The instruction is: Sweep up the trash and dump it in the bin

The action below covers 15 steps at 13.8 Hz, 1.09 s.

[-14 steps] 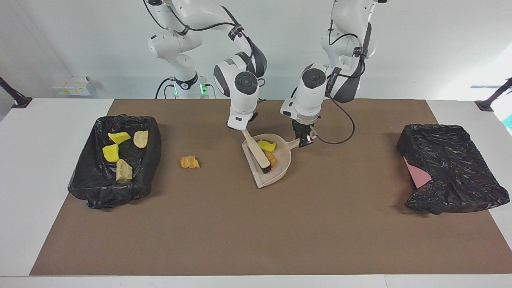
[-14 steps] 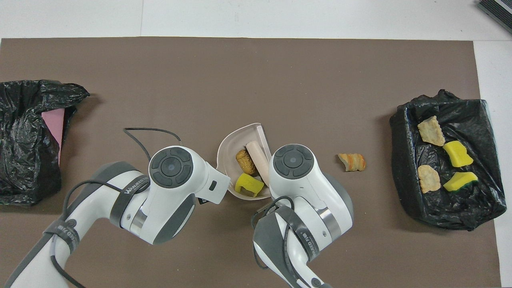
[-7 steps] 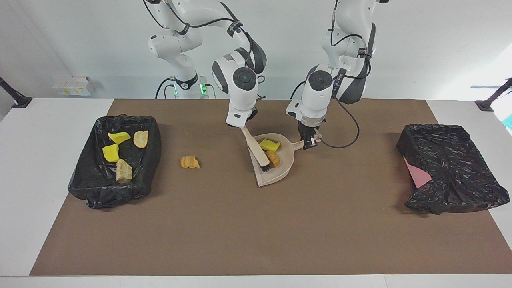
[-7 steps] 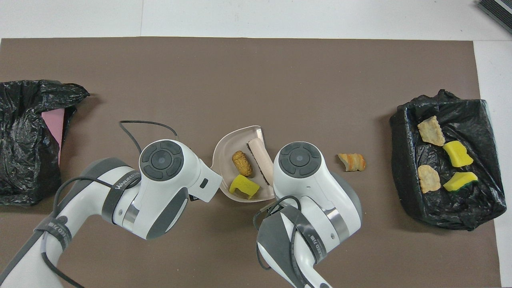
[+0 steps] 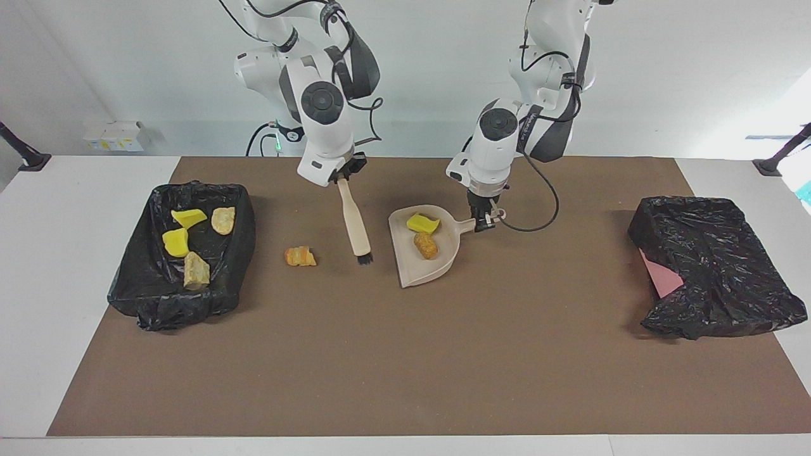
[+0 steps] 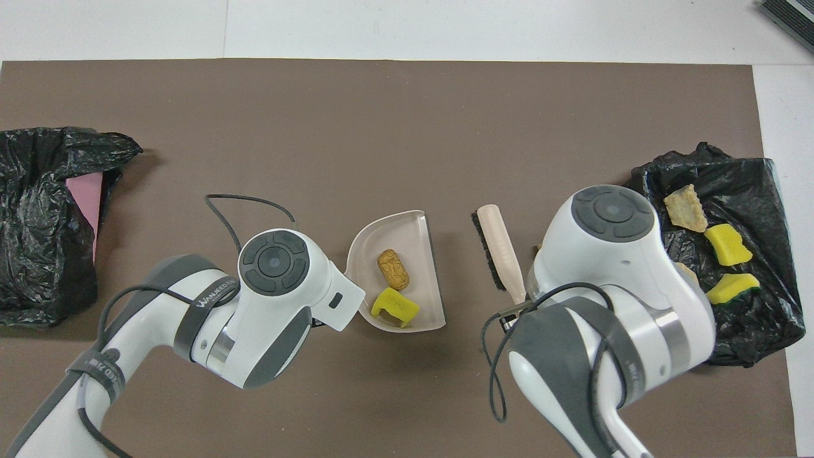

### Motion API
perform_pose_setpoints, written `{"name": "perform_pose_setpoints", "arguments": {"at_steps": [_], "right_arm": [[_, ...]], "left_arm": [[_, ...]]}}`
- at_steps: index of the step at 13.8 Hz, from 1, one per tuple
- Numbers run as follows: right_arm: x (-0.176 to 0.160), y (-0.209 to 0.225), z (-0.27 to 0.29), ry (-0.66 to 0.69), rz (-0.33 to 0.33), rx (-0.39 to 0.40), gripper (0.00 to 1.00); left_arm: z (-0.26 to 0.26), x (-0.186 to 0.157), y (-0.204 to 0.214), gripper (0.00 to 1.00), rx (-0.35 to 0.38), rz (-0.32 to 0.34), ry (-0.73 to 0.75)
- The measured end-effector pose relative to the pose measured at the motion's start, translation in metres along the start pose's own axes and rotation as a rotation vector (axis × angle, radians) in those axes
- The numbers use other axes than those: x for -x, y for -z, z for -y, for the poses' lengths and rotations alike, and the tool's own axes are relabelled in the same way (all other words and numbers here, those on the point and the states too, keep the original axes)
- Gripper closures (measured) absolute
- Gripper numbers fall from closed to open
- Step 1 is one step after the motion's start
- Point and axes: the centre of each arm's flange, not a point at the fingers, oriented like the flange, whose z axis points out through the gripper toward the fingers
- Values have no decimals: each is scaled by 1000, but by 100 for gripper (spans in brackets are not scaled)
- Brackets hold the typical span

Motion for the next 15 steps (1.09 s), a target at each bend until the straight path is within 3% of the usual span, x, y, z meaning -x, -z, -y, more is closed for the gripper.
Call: {"name": "perform_pose_setpoints", "arguments": {"at_steps": [6, 12, 15], "right_arm": [[-2, -39, -111, -133, 1, 24, 73], [3, -85, -138, -183, 11, 131, 73], [5, -90, -139, -187, 15, 145, 73]], "left_arm": [[-12, -9, 2, 69, 4, 14, 113], [-16, -11, 4, 69, -1, 28, 110], [-19, -13, 3, 69, 3, 37, 103]]}}
